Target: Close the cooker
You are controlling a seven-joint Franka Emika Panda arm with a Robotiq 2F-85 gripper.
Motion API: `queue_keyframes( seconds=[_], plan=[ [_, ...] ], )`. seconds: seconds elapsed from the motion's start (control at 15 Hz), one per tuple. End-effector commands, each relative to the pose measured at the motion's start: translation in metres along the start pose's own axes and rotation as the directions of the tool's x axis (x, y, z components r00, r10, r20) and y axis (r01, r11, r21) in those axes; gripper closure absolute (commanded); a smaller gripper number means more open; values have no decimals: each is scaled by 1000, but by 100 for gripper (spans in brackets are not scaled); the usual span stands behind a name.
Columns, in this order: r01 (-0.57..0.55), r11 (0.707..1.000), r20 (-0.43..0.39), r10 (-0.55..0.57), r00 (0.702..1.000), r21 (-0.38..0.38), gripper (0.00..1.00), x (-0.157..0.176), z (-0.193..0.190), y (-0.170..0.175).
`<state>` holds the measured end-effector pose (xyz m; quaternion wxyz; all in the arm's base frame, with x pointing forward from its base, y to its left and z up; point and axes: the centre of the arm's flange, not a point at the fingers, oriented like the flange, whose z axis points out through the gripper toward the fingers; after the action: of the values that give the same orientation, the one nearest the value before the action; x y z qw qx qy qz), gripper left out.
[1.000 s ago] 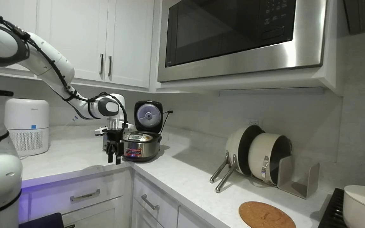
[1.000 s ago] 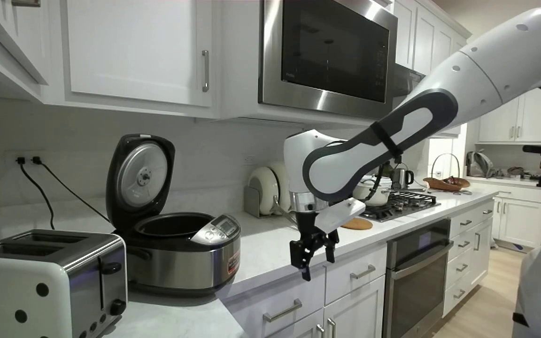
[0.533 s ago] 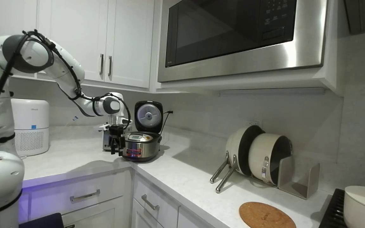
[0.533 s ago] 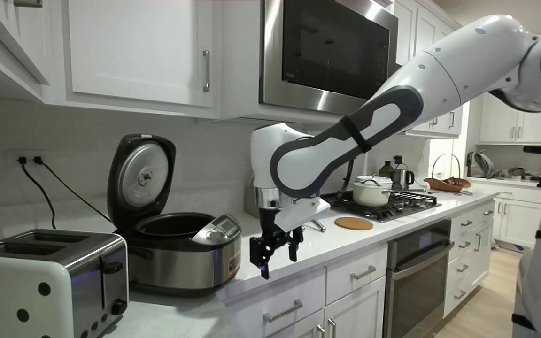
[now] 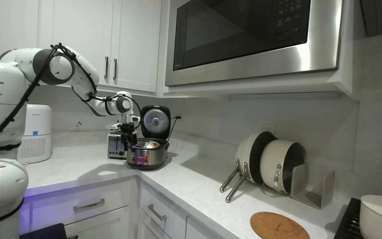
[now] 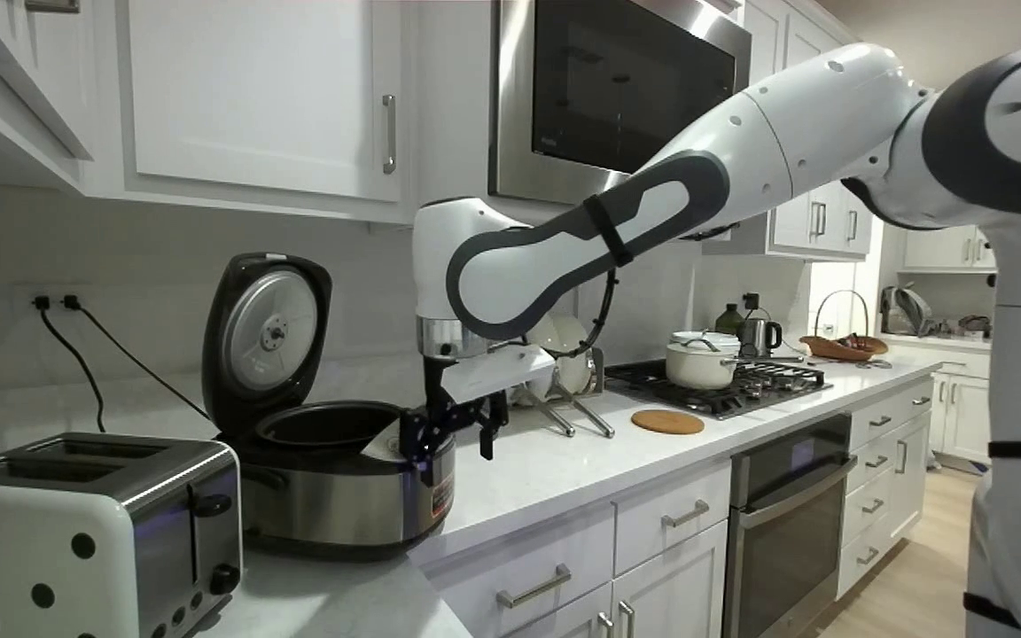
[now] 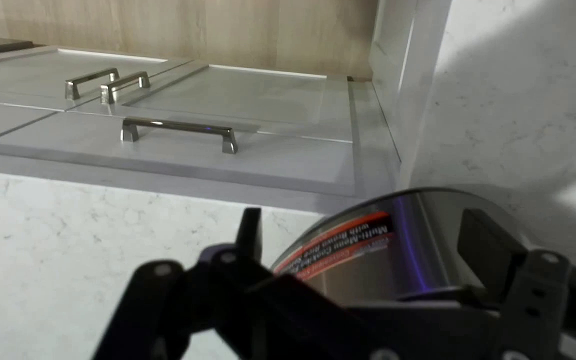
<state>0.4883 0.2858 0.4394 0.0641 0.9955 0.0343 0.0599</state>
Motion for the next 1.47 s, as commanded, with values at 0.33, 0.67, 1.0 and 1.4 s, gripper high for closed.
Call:
queue_keyframes(
  seconds=[0.33,0.67,1.0,1.4],
  plan=[
    [-100,993,-45,97,994,-58,0,-5,-63,-20],
    [-156,986,-104,149,983,-65,0,-25,-104,-19],
    [-145,988,-180,151,972,45,0,-32,-134,-14],
    [-123,970,-332,189,924,212,0,-37,-164,-4]
  ],
)
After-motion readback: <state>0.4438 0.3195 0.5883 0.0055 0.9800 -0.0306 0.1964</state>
